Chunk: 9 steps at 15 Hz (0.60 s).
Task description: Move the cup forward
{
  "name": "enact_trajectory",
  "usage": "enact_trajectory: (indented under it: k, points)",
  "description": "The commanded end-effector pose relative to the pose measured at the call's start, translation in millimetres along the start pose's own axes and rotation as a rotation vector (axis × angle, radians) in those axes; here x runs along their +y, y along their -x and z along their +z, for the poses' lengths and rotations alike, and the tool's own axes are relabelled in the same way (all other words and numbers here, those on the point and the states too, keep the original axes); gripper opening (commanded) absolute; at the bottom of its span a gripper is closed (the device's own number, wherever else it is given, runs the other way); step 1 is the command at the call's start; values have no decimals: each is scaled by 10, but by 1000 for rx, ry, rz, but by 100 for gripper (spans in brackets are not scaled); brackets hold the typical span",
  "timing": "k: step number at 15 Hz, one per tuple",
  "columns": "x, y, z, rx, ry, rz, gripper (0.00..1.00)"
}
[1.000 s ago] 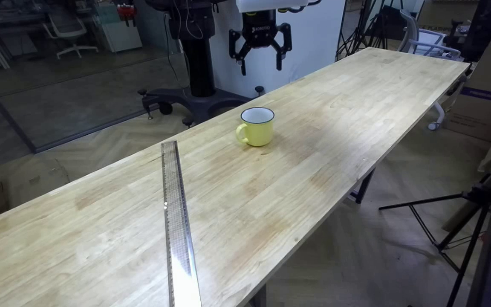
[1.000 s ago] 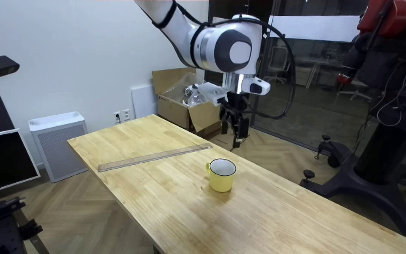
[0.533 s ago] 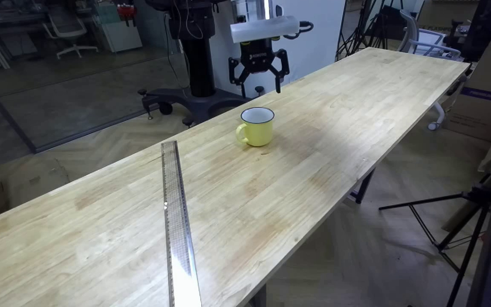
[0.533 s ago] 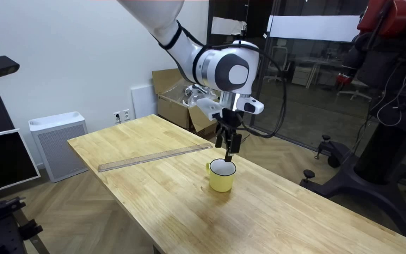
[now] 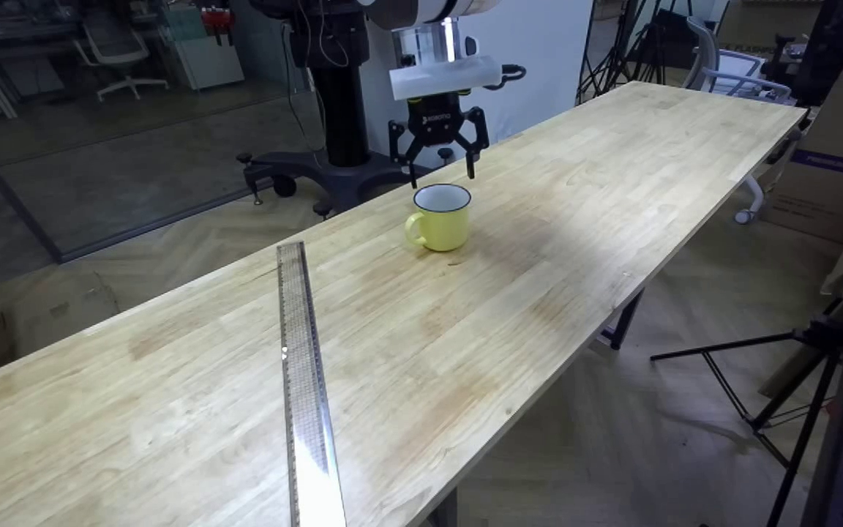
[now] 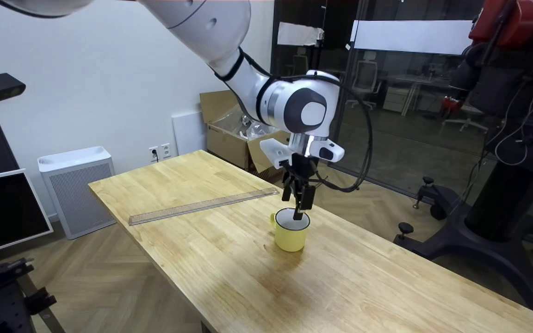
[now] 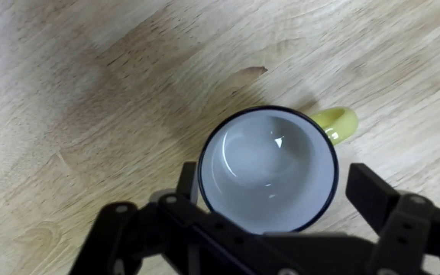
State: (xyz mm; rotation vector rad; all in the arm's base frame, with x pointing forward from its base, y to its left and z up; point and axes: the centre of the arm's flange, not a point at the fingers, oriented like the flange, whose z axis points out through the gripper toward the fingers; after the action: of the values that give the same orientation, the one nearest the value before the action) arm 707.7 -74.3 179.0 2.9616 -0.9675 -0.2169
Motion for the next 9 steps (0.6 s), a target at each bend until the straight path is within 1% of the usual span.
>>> enact_trajectory:
  k: [1, 5, 7, 9]
  points:
    - [-12, -7, 34, -3, -2, 1, 100]
    - [-47, -31, 69, 4, -3, 4, 100]
    - [-97, -61, 148, 9, -3, 8, 100]
    - [-123, -97, 222, -6, -3, -4, 100]
